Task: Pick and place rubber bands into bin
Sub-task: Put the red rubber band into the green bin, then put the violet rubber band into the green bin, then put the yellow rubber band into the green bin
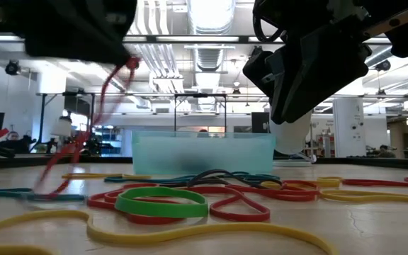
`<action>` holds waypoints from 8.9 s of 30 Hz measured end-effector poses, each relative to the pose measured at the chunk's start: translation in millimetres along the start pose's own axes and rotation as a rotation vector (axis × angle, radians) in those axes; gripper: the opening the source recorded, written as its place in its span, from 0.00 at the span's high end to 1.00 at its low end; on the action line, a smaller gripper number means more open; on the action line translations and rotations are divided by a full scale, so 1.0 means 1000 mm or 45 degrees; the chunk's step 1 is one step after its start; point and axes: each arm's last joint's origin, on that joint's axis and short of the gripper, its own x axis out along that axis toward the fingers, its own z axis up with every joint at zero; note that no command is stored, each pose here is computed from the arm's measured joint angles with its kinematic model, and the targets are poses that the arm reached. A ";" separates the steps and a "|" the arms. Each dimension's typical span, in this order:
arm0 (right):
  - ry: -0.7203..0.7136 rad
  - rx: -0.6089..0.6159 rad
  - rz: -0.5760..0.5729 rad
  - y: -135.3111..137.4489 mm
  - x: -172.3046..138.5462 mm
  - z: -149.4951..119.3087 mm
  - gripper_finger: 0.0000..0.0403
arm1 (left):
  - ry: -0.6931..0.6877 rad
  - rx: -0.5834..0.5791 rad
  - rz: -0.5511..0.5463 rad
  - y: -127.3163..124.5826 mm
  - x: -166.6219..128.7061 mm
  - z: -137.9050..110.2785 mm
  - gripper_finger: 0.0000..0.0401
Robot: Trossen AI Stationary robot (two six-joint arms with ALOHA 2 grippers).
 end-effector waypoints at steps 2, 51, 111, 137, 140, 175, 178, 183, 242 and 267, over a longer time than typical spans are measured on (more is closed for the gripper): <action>0.000 0.001 0.000 0.000 0.000 0.000 0.86 | -0.016 0.036 0.064 0.007 -0.007 0.004 1.00; 0.015 0.001 -0.001 0.000 0.001 -0.004 0.86 | 0.255 -0.376 0.548 0.189 -0.016 -0.084 0.96; -0.421 -0.062 -0.014 -0.007 0.046 -0.025 0.86 | -0.204 -0.106 -0.011 0.050 -0.068 -0.006 0.77; -0.338 0.021 0.016 -0.012 0.071 -0.021 0.57 | -0.197 -0.104 -0.012 0.049 -0.068 -0.008 0.77; -0.327 0.031 0.012 -0.014 0.072 -0.023 0.57 | -0.197 -0.104 -0.013 0.049 -0.068 -0.008 0.77; -0.341 -0.161 -0.054 -0.014 0.053 -0.011 0.98 | -0.192 -0.103 -0.014 0.049 -0.067 -0.009 0.77; -0.357 -0.181 -0.072 -0.012 0.040 -0.006 0.98 | -0.192 -0.103 -0.015 0.049 -0.067 -0.009 0.77; -0.404 -0.251 -0.096 -0.008 0.021 0.003 0.98 | -0.190 -0.102 -0.015 0.049 -0.067 -0.009 0.77; -0.473 0.441 -0.713 -0.160 -0.098 -0.021 0.72 | -0.178 -0.103 -0.019 0.048 -0.067 -0.011 0.77; -0.466 -0.107 -0.075 -0.061 -0.067 0.003 0.66 | 0.265 -0.371 0.051 0.031 -0.030 -0.055 0.77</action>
